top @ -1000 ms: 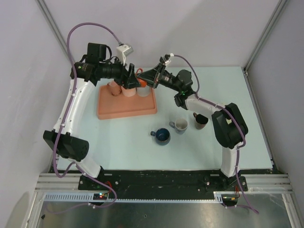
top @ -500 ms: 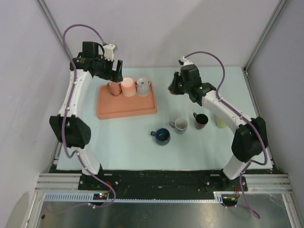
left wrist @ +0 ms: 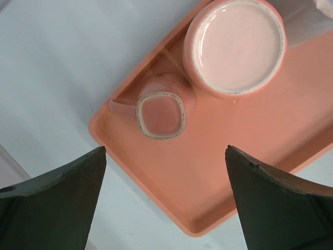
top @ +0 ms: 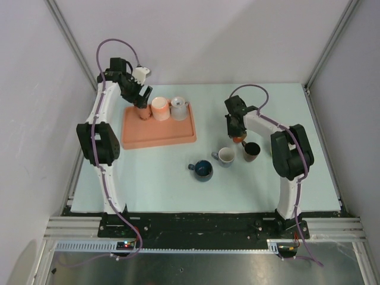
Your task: Turn the mug right side up
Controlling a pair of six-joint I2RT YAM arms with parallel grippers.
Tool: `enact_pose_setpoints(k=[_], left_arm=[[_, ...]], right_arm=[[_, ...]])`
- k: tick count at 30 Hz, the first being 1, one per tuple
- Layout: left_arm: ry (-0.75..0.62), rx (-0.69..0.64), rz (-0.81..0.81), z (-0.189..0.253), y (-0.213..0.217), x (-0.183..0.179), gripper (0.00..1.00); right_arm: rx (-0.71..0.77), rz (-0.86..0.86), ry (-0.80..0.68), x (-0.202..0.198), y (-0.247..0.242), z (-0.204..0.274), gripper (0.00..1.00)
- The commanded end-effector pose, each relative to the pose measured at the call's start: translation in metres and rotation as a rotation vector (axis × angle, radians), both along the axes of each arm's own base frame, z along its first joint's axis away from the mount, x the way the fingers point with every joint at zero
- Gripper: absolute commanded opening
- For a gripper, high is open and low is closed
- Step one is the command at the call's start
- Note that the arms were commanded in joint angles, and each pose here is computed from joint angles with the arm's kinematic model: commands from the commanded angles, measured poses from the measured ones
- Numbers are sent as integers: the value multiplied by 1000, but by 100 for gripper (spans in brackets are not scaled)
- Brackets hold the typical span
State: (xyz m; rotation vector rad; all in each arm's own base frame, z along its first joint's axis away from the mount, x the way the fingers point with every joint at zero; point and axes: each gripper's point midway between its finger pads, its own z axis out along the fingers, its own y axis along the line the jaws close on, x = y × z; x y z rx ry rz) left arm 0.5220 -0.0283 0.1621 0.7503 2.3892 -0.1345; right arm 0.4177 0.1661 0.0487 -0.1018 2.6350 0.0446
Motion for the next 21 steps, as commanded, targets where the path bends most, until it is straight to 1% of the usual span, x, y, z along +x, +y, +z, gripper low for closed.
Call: enact_pose_setpoints(k=[1, 4, 6, 8, 12, 13, 14, 18, 21], left_arm=[[-142, 73, -255, 21, -8, 17, 100], [-115, 91, -263, 5, -5, 20, 100], [-97, 95, -273, -5, -4, 20, 100], [-79, 90, -319, -16, -8, 15, 100], [-87, 96, -416, -25, -14, 12, 100], [-88, 105, -431, -27, -14, 12, 100], [-91, 130, -446, -29, -14, 14, 100], [-72, 216, -486, -43, -13, 17, 100], [-44, 248, -493, -55, -9, 16, 90]], right_arm=[[-44, 1, 26, -1, -3, -10, 0], [-45, 4, 59, -7, 0, -21, 0], [-29, 2, 73, -9, 3, -24, 4], [-17, 1, 78, -10, 5, -25, 12], [-6, 2, 86, -14, 7, -21, 32], [-7, 5, 85, -15, 8, -19, 38], [-5, 7, 81, -16, 8, -16, 44], [5, 39, 60, -20, 15, -1, 63], [-3, 59, 50, -26, 19, 8, 73]])
